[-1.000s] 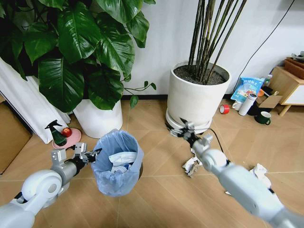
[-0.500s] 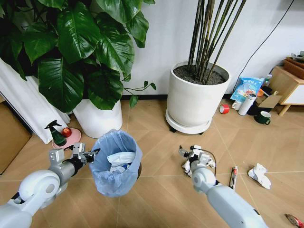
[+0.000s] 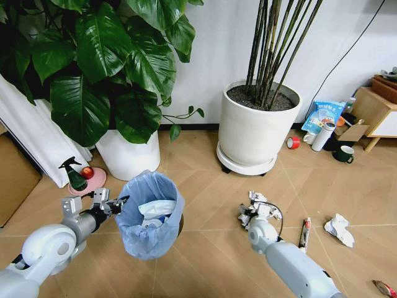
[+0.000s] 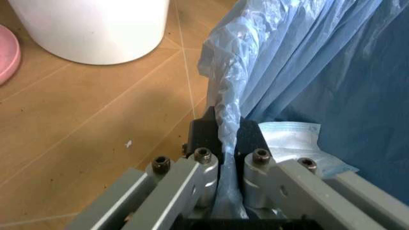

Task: Pick up the trash bin and place the garbage on the floor into it.

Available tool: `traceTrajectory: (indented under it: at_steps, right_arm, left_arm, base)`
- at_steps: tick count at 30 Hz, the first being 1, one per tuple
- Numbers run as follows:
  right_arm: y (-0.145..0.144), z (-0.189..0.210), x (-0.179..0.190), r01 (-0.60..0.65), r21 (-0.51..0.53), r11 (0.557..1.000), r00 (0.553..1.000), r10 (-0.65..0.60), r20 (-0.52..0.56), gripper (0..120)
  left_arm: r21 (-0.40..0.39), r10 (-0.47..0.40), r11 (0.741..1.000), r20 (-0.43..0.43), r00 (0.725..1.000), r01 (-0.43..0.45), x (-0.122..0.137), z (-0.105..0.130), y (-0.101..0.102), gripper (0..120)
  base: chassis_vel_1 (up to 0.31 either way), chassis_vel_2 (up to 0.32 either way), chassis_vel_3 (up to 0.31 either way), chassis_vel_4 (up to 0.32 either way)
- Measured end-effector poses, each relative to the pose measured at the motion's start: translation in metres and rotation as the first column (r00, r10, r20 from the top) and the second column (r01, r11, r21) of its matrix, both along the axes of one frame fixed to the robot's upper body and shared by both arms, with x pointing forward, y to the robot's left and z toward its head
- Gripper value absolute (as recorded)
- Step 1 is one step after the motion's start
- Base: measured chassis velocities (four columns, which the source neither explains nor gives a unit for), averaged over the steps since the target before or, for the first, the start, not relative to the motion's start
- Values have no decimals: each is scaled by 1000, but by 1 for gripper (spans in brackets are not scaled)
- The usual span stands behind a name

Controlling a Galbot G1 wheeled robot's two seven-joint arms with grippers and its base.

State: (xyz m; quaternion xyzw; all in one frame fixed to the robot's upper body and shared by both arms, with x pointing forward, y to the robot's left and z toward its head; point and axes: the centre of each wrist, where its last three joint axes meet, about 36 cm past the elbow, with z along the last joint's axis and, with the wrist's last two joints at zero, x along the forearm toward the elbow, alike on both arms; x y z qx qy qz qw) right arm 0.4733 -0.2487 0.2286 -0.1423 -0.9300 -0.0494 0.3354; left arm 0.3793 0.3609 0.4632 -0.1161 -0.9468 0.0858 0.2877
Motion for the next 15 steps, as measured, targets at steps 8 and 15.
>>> traceTrajectory:
  at_steps: [8, 15]
  right_arm:
    - [-9, -16, 12, -24, -34, 999, 999, 23, -22, 100]
    - [-6, -26, 20, -59, -32, 998, 998, 59, -11, 100]
  left_arm:
    - [0, -2, 1000, 2, 1000, 2, 0, 0, -2, 0]
    - [-3, -3, 1000, 5, 1000, 3, -1, 1, -4, 0]
  base:
    - [0, 0, 0, 0]
    - [0, 0, 0, 0]
